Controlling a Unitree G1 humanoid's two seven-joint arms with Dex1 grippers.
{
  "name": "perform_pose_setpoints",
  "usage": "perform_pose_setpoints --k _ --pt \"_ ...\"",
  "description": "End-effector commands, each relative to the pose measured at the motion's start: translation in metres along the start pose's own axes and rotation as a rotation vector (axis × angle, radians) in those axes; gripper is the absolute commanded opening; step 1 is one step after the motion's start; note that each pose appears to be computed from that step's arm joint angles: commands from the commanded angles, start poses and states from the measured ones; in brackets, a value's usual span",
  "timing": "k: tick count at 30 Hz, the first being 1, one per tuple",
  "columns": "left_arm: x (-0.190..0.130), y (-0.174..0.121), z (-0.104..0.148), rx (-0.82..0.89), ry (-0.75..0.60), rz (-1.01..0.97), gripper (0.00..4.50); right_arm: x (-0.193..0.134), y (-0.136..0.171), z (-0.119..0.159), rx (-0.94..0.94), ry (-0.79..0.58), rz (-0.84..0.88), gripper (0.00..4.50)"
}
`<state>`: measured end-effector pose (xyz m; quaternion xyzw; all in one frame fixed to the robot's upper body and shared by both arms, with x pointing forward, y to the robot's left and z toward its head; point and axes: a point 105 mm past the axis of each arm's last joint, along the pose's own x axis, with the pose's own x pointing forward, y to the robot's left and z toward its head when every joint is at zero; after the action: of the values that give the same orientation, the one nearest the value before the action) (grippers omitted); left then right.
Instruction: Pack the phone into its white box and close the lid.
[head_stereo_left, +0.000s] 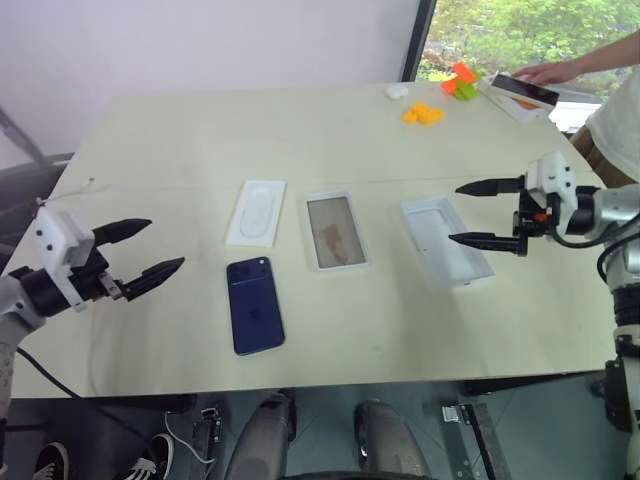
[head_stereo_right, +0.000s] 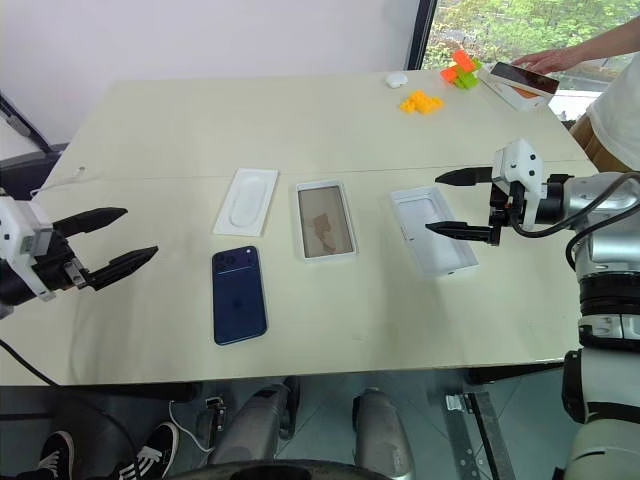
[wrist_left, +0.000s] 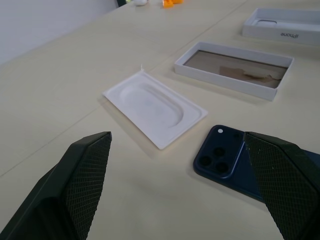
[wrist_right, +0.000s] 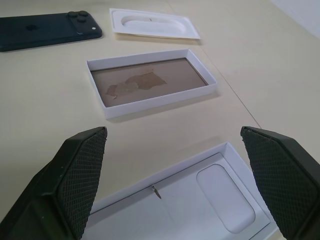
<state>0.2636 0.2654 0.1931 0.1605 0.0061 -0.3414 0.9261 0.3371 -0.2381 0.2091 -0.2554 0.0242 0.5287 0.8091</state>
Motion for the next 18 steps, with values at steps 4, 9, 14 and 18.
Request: perform_pose_setpoints --k 4,9,14,18 --pt "0.0016 0.0027 0.0105 0.035 -0.017 0.009 4.44 -0.0040 -0.0018 0.0092 -0.041 -0.017 -0.017 4.48" --pt "0.0026 0.0021 0.0109 0.031 -0.023 0.007 4.44 -0.0043 -0.0014 0.0068 -0.043 -0.009 -0.018 4.48" --pt "0.0029 0.0027 0.0122 0.033 -0.020 0.010 4.44 -0.0036 -0.0023 0.0063 -0.039 -0.009 -0.018 4.48" --pt "0.0036 -0.0005 0.0169 0.055 -0.021 -0.008 4.44 -0.0011 -0.0035 0.0052 -0.046 -0.004 -0.017 4.48"
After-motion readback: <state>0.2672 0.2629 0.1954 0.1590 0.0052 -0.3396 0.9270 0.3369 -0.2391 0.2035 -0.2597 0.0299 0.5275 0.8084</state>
